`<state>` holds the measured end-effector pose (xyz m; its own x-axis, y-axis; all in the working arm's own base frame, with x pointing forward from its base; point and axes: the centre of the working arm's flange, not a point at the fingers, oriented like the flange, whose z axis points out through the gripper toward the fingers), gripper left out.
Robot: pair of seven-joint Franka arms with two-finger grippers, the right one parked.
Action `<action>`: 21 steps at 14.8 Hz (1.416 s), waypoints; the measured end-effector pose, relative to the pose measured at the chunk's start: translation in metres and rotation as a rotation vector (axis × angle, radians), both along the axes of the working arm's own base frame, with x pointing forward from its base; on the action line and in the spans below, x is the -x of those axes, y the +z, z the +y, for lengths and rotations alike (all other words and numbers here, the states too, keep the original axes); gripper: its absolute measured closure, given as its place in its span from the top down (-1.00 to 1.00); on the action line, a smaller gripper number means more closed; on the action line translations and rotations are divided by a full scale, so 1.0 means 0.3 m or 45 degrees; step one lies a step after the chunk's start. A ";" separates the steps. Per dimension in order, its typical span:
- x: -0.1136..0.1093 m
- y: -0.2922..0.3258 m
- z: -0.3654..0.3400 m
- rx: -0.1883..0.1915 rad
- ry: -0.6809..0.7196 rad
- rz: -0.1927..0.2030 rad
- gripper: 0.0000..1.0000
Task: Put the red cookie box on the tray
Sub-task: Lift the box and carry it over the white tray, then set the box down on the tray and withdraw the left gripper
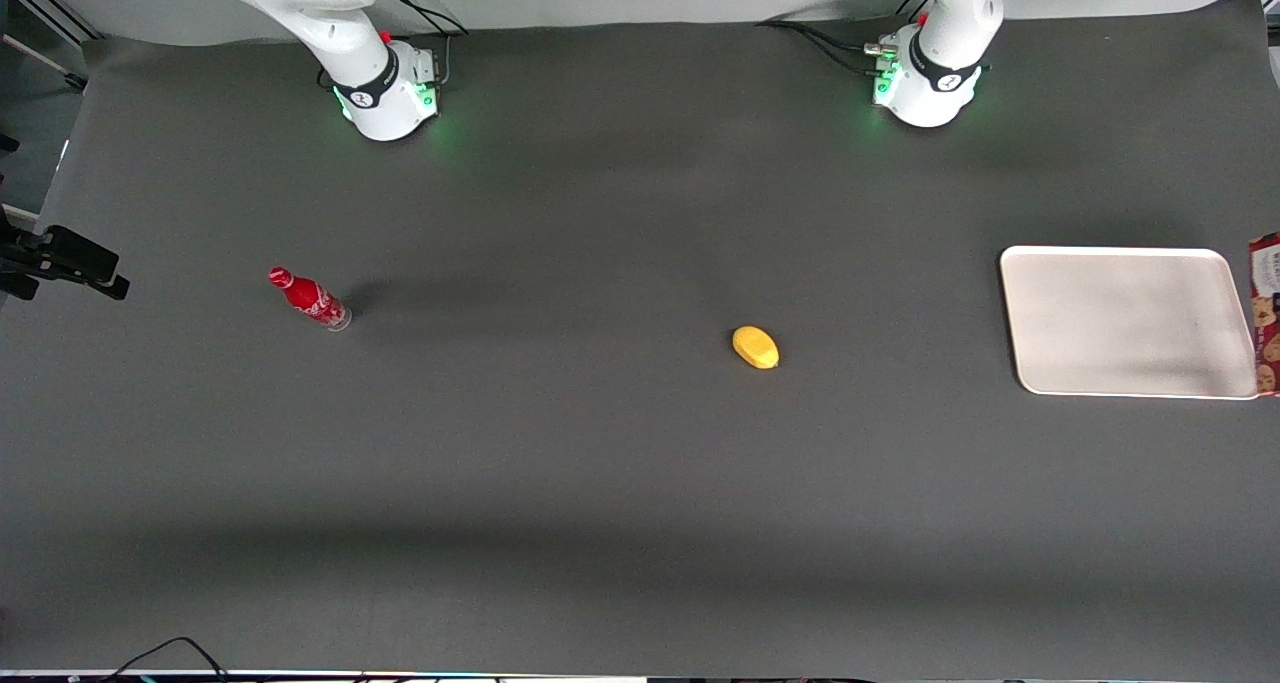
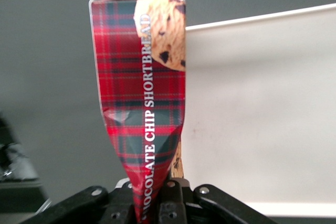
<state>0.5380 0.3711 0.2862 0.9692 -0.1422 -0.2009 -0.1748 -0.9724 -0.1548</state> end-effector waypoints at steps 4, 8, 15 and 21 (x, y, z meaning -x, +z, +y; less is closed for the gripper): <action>0.092 -0.179 0.057 0.048 0.023 -0.031 -0.80; 0.109 -0.195 0.060 0.064 0.040 -0.061 -0.22; -0.039 0.234 -0.012 0.160 0.020 -0.135 1.00; -0.090 0.889 -0.428 0.346 0.093 -0.122 1.00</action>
<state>0.5649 0.2426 0.5529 0.9916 -0.1070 -0.0720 -0.0996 -0.9899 0.1005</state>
